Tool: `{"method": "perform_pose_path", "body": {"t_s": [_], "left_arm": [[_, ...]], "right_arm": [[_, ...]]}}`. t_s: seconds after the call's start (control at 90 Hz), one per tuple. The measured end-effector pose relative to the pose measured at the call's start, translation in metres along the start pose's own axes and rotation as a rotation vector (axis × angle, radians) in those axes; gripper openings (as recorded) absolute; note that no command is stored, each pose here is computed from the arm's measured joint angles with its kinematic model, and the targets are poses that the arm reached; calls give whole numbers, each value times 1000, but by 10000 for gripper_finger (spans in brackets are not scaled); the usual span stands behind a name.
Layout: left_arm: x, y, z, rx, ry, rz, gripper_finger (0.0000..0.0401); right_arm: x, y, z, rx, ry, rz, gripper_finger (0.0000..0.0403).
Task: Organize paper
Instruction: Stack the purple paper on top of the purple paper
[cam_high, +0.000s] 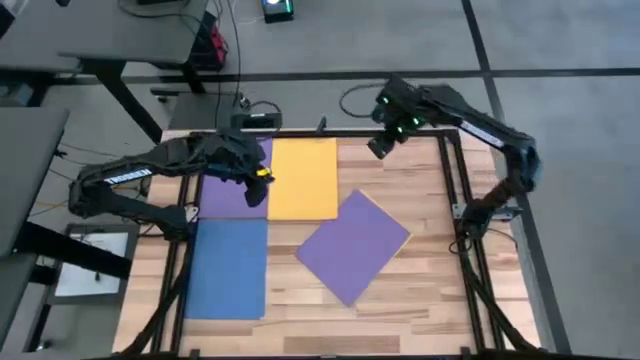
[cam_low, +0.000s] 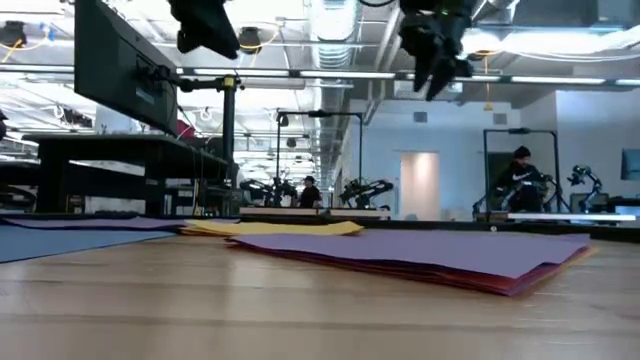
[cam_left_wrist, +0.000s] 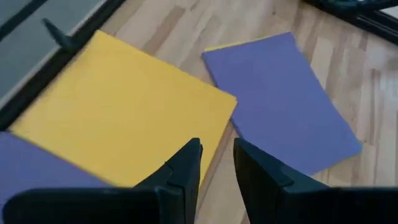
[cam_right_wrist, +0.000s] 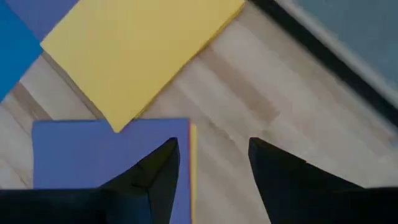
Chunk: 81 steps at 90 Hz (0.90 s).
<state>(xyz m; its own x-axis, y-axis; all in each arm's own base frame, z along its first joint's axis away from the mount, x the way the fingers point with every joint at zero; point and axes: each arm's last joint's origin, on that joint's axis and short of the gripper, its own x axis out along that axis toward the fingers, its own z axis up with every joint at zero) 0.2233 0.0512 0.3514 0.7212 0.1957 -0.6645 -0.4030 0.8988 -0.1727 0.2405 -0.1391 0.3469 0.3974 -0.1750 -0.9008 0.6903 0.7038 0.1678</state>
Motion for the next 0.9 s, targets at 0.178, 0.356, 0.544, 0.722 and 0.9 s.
{"method": "perform_pose_path", "body": {"t_s": [0.178,0.356,0.544,0.722,0.9], "left_arm": [[40,-12,-5,-26,37,-35,82],[92,-32,-13,-29,117,-69,82],[144,-64,-35,-8,206,-128,82],[174,-88,-50,-58,212,-175,82],[196,-100,-58,-104,187,-208,82]], "right_arm": [[36,4,-59,60,10,41,182],[68,12,-99,106,-14,106,182],[97,14,-126,121,11,124,182],[112,9,-145,144,64,101,182],[122,7,-157,152,89,97,182]]}}
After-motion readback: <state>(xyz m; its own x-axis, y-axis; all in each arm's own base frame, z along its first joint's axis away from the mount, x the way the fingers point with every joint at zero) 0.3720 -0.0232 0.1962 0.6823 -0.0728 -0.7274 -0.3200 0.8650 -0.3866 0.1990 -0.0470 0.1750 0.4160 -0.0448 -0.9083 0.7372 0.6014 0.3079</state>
